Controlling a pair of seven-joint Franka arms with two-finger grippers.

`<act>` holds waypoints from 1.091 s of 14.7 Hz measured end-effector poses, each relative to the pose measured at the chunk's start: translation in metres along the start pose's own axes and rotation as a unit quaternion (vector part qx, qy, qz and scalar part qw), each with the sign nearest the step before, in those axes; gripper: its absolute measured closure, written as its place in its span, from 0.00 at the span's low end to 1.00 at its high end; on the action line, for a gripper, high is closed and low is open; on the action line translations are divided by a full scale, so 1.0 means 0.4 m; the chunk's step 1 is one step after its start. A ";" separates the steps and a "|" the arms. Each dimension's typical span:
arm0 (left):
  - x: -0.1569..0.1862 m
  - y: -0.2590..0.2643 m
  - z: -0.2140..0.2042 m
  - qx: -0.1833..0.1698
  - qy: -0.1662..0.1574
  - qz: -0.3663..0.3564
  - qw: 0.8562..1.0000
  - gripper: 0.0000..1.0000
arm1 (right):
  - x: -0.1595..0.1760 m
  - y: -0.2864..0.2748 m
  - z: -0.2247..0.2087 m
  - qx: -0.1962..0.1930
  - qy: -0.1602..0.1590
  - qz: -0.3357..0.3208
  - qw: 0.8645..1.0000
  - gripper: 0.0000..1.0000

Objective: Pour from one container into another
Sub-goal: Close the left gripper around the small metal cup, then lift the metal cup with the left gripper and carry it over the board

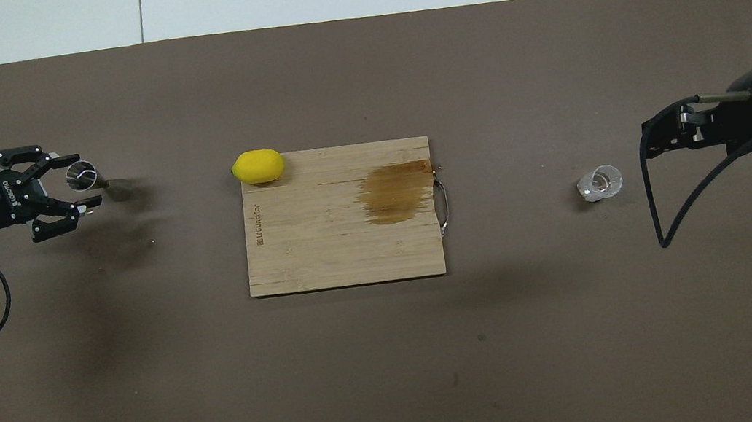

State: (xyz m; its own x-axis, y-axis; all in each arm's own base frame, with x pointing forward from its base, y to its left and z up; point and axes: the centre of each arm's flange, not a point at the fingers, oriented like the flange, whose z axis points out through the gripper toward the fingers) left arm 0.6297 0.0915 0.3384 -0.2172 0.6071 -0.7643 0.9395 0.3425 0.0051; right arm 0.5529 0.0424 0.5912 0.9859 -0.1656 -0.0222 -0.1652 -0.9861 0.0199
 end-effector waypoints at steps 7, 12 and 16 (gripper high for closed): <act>-0.001 0.000 0.001 0.000 0.000 -0.004 1.000 0.50 | 0.000 0.000 0.000 0.000 0.000 0.000 1.000 0.00; -0.030 -0.014 0.021 0.029 -0.019 -0.019 0.999 0.50 | 0.000 0.000 0.000 0.000 0.000 0.000 1.000 0.00; -0.121 -0.041 0.061 0.075 -0.049 -0.007 0.996 0.50 | 0.000 0.000 0.000 0.000 0.000 0.000 1.000 0.00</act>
State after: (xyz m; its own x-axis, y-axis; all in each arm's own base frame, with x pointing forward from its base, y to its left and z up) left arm 0.6316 0.0389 0.3596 -0.2106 0.5272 -0.8233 0.9673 0.2343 -0.0974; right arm 0.5529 0.0424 0.5912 0.9859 -0.1656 -0.0222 -0.1652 -0.9861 0.0199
